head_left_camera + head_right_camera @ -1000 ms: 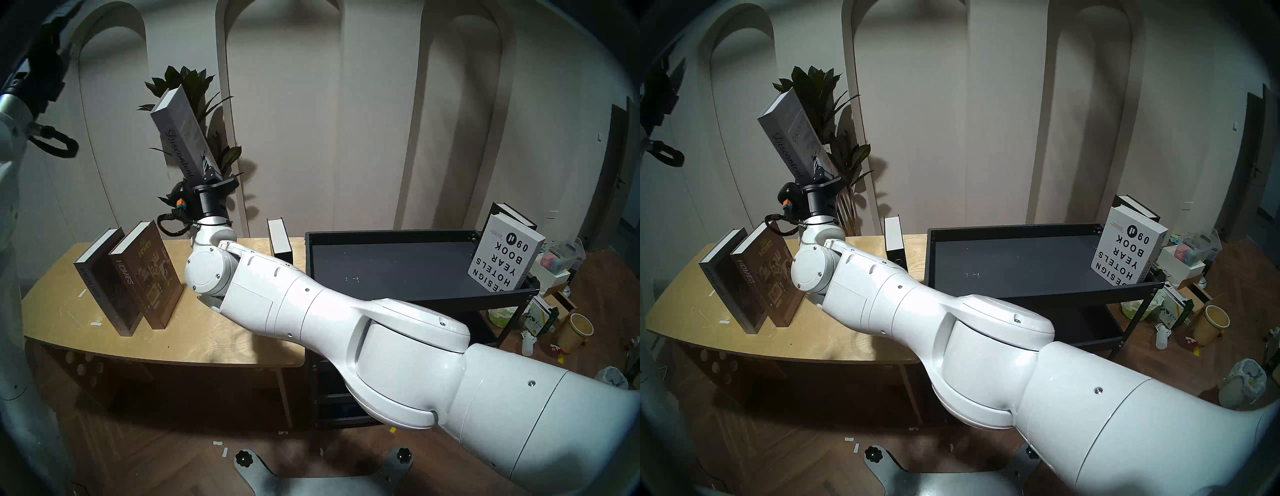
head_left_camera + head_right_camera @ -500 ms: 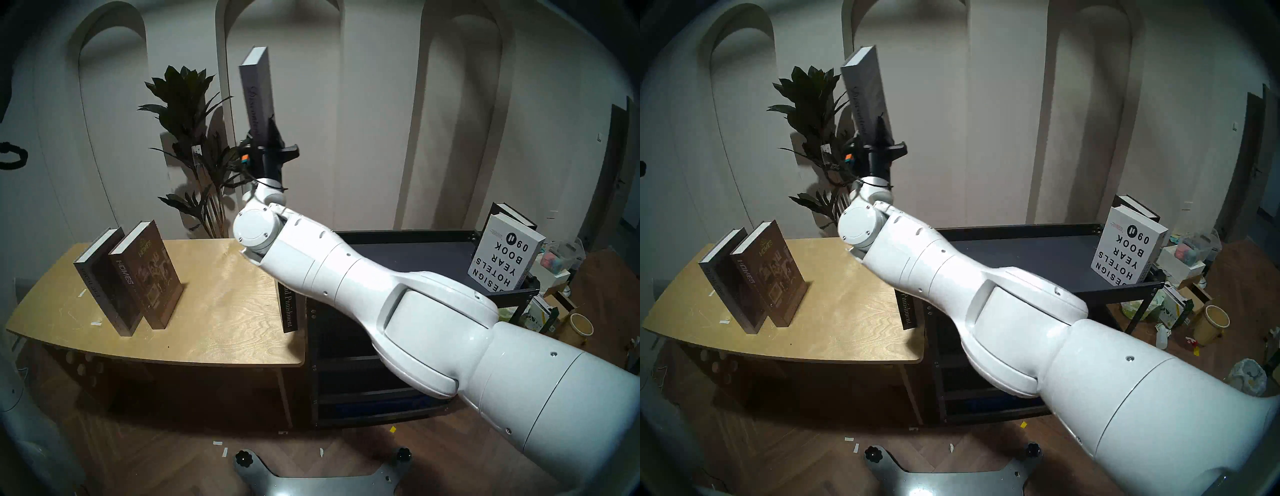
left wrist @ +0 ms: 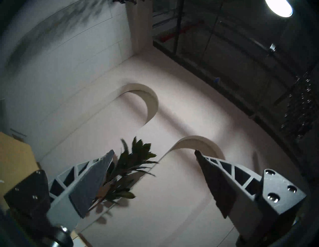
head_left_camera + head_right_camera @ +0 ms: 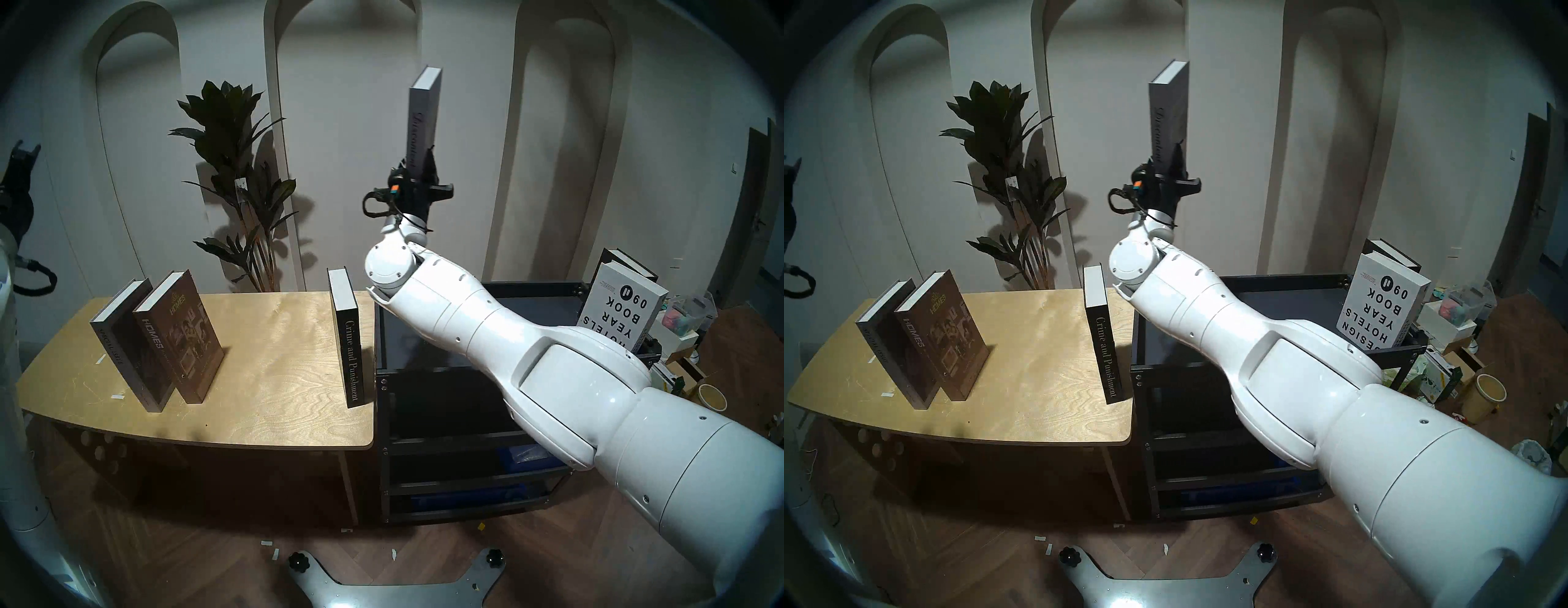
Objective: Move the books from the display table onto the shelf, standing them upright with spines facing out and tallest at one end
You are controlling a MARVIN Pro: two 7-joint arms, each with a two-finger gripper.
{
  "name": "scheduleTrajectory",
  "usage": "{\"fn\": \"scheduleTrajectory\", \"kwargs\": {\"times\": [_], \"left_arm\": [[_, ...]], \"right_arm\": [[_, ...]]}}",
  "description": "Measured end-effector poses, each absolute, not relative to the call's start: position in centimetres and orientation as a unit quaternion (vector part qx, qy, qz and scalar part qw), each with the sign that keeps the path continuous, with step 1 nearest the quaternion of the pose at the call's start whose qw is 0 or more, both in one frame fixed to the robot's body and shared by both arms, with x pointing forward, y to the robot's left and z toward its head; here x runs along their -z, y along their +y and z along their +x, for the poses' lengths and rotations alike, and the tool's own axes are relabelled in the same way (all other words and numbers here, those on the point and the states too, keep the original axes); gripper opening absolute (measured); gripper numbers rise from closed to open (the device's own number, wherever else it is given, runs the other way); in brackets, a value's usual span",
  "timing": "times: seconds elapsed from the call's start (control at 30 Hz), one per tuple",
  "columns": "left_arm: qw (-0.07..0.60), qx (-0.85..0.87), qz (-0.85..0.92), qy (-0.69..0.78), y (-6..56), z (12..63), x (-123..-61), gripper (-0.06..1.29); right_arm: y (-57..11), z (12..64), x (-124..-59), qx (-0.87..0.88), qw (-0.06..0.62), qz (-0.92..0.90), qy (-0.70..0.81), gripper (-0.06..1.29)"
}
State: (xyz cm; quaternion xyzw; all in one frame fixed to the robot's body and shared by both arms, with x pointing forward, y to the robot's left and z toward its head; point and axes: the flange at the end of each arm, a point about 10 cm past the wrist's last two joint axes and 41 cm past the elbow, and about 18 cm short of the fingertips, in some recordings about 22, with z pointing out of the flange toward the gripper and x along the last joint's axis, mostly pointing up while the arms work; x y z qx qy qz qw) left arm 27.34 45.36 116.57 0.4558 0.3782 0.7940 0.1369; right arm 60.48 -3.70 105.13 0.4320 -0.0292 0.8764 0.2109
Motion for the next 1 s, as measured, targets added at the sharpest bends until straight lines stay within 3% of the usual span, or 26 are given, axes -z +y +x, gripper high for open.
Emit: {"fn": "scheduleTrajectory", "kwargs": {"times": [0.47,1.0], "left_arm": [[0.054,-0.704,0.526,0.475,50.3,26.7,-107.5,1.28],[-0.023,-0.618,0.546,0.566,55.7,22.7,-99.7,1.28]], "right_arm": [[-11.4,60.5,-98.2,-0.84,0.276,0.464,-0.064,0.51],[-8.8,59.2,-99.4,-0.863,0.226,0.445,-0.08,0.51]]}}
